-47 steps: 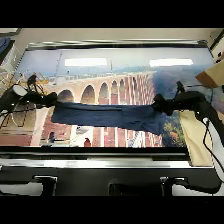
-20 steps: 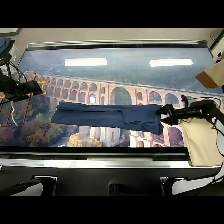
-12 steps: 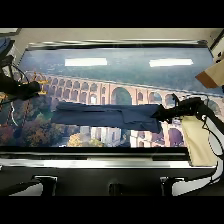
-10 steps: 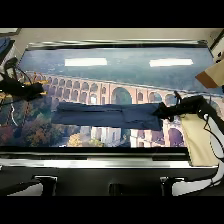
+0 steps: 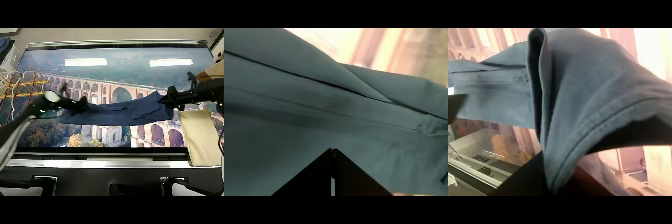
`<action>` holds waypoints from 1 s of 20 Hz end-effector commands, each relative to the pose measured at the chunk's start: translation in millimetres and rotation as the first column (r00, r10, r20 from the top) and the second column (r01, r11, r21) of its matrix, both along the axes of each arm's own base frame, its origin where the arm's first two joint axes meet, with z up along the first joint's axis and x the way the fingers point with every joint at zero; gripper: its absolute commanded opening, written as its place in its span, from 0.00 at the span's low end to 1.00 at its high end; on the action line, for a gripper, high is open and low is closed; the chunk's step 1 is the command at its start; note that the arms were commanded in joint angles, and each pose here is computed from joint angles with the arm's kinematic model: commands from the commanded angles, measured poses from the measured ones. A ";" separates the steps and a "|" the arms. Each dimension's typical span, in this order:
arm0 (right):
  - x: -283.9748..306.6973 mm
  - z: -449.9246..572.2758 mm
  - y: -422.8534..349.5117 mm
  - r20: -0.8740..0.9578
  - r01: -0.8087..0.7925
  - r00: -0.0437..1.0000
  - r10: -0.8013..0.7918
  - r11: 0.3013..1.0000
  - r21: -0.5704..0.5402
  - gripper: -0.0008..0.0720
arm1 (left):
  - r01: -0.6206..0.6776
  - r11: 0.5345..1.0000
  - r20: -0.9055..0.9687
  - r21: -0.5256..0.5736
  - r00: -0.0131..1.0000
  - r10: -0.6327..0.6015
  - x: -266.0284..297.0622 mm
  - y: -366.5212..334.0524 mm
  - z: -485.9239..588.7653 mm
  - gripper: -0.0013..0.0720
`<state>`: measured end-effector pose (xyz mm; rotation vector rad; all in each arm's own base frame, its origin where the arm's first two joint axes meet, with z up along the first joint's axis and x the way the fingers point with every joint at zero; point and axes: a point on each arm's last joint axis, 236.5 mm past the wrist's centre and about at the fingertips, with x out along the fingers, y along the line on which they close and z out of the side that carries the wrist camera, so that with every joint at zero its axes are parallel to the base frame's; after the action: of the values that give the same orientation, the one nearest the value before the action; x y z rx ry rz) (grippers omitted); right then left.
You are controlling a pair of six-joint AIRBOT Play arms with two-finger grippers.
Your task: Fold the clothes and pants, and hang the long-sleeved shirts on hangers.
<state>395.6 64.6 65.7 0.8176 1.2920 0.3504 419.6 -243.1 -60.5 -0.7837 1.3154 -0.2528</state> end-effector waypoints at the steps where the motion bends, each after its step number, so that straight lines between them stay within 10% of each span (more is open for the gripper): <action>1: -14.3 37.9 -0.4 0.014 0.005 1.000 -0.004 1.000 -0.030 0.05 | -0.061 0.988 -0.042 -0.141 0.998 0.056 -11.6 -98.8 -26.8 0.03; 13: -8.6 121.7 -1.8 0.154 0.039 0.988 -0.029 0.998 -0.057 0.05 | 0.085 0.941 -0.087 -0.328 0.989 -0.120 -26.1 -276.8 -22.9 0.03; 20: 5.0 124.5 -0.1 0.188 0.062 0.981 -0.056 0.998 -0.030 0.05 | 0.311 0.909 0.009 -0.278 0.947 -0.321 -11.7 -219.6 22.5 0.03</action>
<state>394.2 60.9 186.4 0.7522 1.1158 0.3313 401.9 -494.7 -59.2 -0.9281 1.4551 -0.6214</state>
